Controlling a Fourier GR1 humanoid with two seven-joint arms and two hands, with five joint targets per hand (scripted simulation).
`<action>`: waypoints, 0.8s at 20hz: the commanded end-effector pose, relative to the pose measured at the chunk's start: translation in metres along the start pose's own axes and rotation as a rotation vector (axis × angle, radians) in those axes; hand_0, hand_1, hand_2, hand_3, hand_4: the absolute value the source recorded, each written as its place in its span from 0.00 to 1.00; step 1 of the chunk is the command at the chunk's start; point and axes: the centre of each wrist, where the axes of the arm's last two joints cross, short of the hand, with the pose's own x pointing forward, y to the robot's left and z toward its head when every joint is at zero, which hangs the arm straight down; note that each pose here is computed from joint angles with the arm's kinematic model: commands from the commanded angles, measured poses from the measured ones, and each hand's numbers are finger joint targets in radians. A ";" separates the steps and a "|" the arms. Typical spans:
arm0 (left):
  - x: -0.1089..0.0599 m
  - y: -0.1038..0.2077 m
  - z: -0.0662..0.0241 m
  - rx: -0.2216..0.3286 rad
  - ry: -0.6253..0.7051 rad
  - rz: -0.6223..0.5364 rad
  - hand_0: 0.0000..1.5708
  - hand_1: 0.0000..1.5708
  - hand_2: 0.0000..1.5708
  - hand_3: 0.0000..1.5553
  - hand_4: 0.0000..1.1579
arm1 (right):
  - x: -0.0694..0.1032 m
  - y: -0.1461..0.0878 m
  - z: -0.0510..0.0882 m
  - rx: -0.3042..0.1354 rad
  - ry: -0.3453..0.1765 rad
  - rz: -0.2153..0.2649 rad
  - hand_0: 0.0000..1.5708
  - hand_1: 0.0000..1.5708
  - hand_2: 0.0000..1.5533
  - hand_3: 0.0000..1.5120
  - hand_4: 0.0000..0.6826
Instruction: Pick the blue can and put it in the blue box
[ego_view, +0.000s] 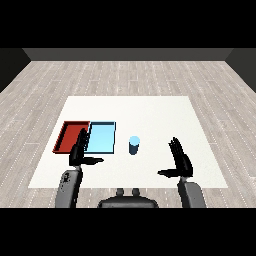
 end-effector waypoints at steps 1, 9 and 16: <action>0.015 0.014 0.0056 -0.018 -0.082 0.033 0.00 0.00 0.00 0.00 0.00 | 0.006 0.002 0.011 0.033 -0.086 -0.062 0.00 0.00 0.00 0.00 0.00; -0.006 -0.005 0.0140 -0.017 -0.108 0.034 0.00 0.00 0.00 0.00 0.00 | -0.003 -0.022 0.005 0.037 -0.043 -0.076 0.00 0.00 0.00 0.00 0.00; -0.016 0.002 0.0056 0.015 -0.115 0.045 0.00 0.00 0.00 0.00 0.00 | -0.018 0.006 -0.016 0.017 0.014 -0.130 0.00 0.00 0.00 0.00 0.00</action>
